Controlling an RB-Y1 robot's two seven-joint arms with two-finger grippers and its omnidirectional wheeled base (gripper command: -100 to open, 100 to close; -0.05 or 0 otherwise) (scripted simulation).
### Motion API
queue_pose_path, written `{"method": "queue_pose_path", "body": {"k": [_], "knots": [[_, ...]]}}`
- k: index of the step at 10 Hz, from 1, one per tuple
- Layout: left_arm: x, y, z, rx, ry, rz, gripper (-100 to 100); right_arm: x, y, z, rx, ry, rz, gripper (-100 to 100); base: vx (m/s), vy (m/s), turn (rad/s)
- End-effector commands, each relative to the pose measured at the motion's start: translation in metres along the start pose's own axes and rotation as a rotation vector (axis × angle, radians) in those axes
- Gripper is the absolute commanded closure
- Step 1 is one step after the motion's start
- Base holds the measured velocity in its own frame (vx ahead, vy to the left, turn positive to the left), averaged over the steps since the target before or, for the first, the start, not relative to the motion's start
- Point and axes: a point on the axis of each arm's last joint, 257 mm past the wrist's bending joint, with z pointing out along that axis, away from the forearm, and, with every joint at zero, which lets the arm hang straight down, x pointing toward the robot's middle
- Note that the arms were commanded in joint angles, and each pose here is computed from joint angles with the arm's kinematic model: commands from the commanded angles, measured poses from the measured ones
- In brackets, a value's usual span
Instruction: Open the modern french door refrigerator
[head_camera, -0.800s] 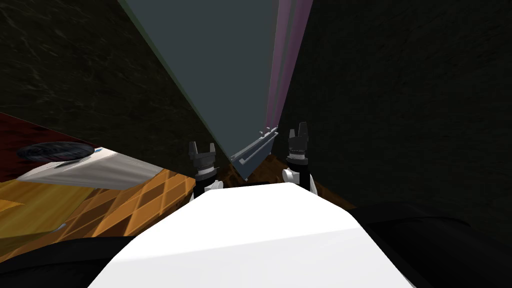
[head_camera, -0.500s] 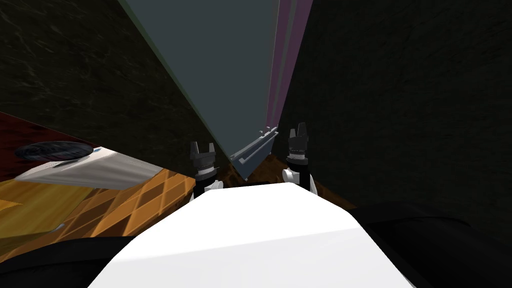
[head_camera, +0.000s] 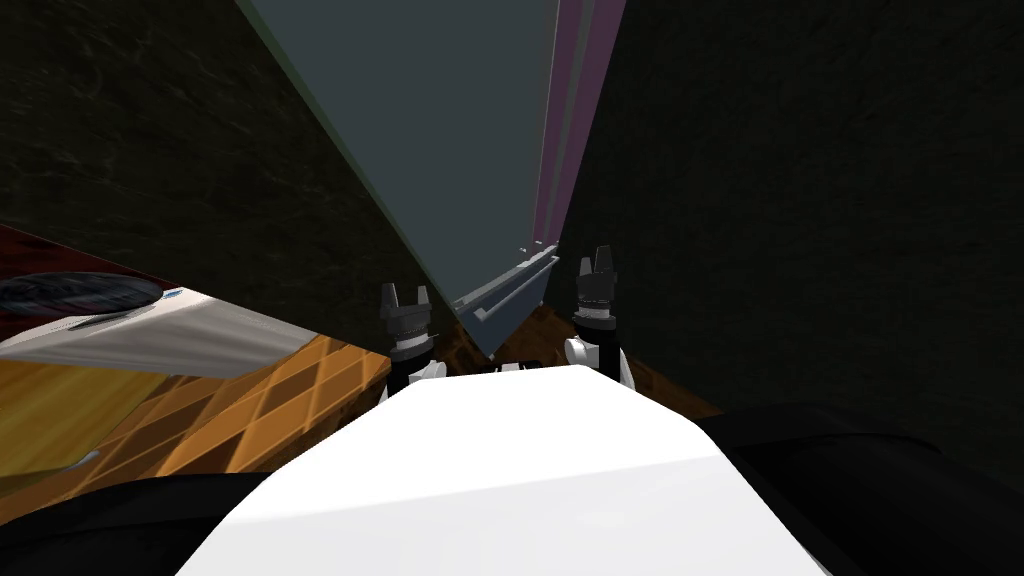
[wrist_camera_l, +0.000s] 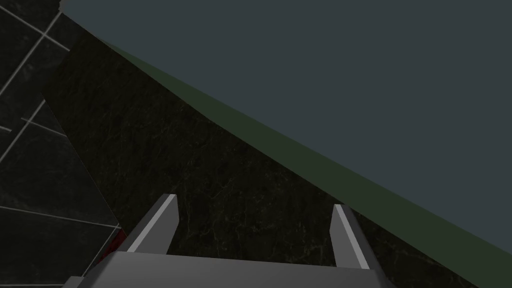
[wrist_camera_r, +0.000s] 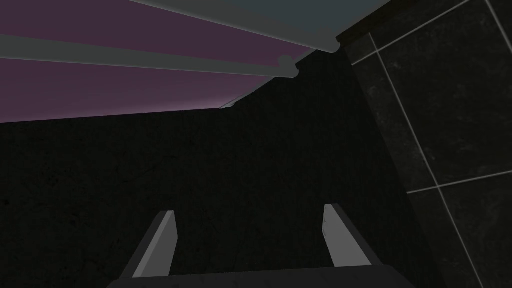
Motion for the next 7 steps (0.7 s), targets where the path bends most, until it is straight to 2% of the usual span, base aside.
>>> {"method": "queue_pose_path", "body": {"k": [1,2,7], "knots": [[0.0,0.0,0.0,0.0,0.0,0.0,0,0.0,0.0,0.0,0.0,0.0,0.0,0,0.0,0.0,0.0],[0.003,0.001,0.003,-0.015,0.03,0.003,-100,0.0,0.0,0.0,0.0,0.0,0.0,0,0.019,-0.022,-0.013],[0.004,0.009,0.017,-0.075,0.078,-0.008,-100,0.0,0.0,0.0,0.001,0.0,0.0,0,0.035,-0.075,-0.015]]}}
